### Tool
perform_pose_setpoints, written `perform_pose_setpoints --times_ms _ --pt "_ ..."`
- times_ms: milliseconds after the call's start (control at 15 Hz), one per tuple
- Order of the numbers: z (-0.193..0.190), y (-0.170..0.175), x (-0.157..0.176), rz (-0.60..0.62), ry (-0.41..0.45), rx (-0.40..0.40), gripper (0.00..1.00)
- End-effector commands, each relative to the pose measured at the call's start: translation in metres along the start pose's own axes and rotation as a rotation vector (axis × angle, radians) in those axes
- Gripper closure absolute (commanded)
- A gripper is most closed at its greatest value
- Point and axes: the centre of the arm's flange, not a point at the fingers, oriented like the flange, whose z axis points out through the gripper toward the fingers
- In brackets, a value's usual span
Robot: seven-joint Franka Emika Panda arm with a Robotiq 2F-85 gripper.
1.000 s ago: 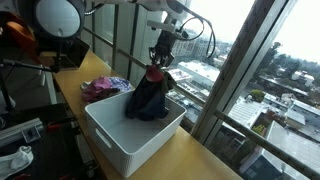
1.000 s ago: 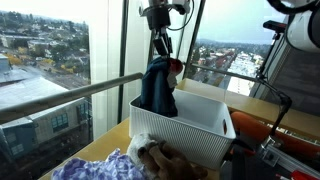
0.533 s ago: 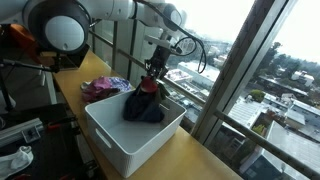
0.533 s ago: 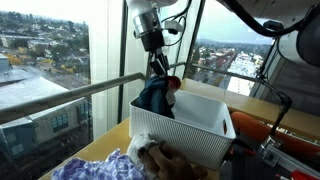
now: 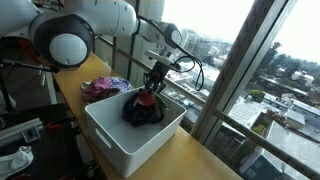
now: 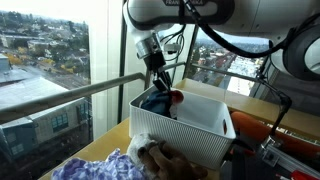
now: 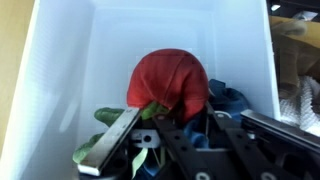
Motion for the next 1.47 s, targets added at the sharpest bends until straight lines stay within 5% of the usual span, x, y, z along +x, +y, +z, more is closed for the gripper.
perform_pose_setpoints --times_ms 0,267,533,800,1400 --pt "0.046 -0.007 -0.035 -0.011 -0.019 0.002 0.53" --pt "0.019 -0.024 -0.041 -0.016 0.002 -0.04 0.24" --pt "-0.035 -0.08 -0.049 -0.065 0.082 -0.063 0.0" --pt "-0.051 -0.161 -0.044 -0.176 0.123 -0.056 0.0" --pt "0.04 -0.284 -0.024 -0.408 0.096 -0.088 0.0"
